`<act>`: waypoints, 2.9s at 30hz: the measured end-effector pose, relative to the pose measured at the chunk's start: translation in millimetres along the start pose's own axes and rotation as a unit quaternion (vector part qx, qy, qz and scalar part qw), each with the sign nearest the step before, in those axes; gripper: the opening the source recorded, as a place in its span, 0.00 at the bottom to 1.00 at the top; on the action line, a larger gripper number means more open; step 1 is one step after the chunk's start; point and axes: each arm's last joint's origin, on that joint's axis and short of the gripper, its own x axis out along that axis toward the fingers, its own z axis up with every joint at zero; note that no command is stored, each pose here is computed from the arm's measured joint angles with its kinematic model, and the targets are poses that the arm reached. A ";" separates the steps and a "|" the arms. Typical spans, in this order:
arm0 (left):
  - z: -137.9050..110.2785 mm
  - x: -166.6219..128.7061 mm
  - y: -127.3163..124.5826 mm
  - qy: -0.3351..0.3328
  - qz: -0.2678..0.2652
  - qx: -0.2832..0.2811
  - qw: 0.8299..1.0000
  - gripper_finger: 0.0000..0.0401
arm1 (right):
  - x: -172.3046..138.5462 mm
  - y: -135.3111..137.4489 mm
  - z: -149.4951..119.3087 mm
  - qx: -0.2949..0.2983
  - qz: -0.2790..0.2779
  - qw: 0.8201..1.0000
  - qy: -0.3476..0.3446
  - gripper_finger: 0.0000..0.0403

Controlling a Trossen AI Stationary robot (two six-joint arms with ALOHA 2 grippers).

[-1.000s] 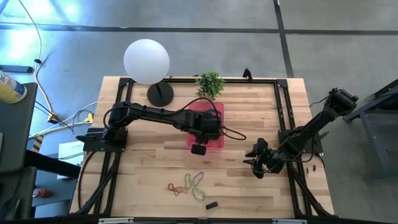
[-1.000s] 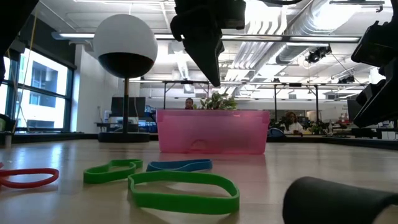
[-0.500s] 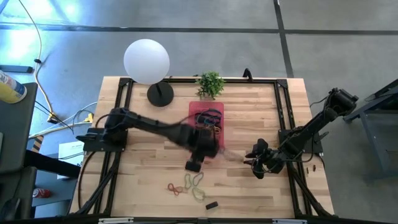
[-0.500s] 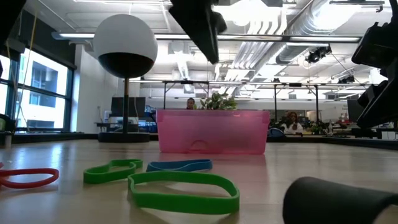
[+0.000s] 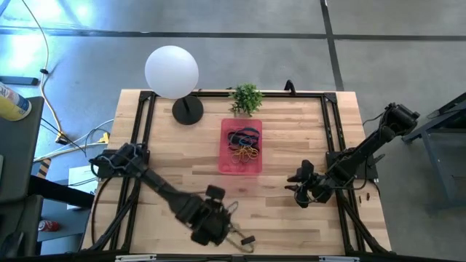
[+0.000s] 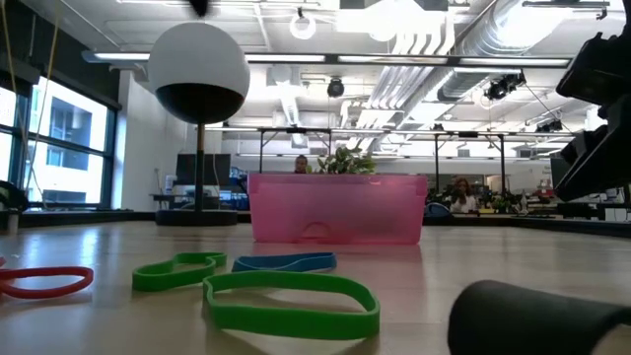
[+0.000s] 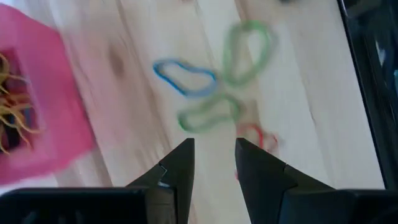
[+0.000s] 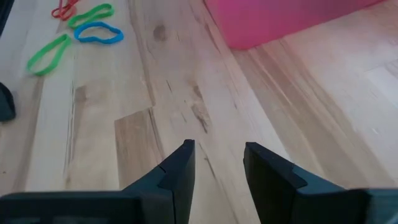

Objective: Pick and place rubber bands into bin
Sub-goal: Put the red rubber band into the red bin

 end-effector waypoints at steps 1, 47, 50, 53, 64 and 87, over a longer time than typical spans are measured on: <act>-2.4 2.0 -6.4 0.010 0.000 0.004 1.000 0.26 | 0.1 -0.2 0.2 -0.001 -0.001 1.000 0.000 0.32; -35.2 105.5 -44.5 0.132 -0.060 0.042 0.989 0.26 | 0.8 2.6 1.9 0.027 0.025 0.999 0.012 0.32; -35.8 105.9 -44.3 0.134 -0.061 0.040 0.988 0.26 | 0.9 2.5 2.0 0.027 0.025 0.999 0.012 0.32; -35.9 105.9 -44.6 0.135 -0.066 0.041 0.988 0.23 | 0.9 2.5 2.0 0.025 0.024 0.999 0.012 0.32; -36.1 105.6 -45.8 0.141 -0.087 0.038 0.985 0.02 | 0.9 2.1 2.3 0.014 0.019 1.000 0.005 0.32; -30.9 -1.8 1.7 -0.042 0.039 -0.086 0.995 0.00 | 0.9 2.0 2.4 0.014 0.017 1.000 0.003 0.32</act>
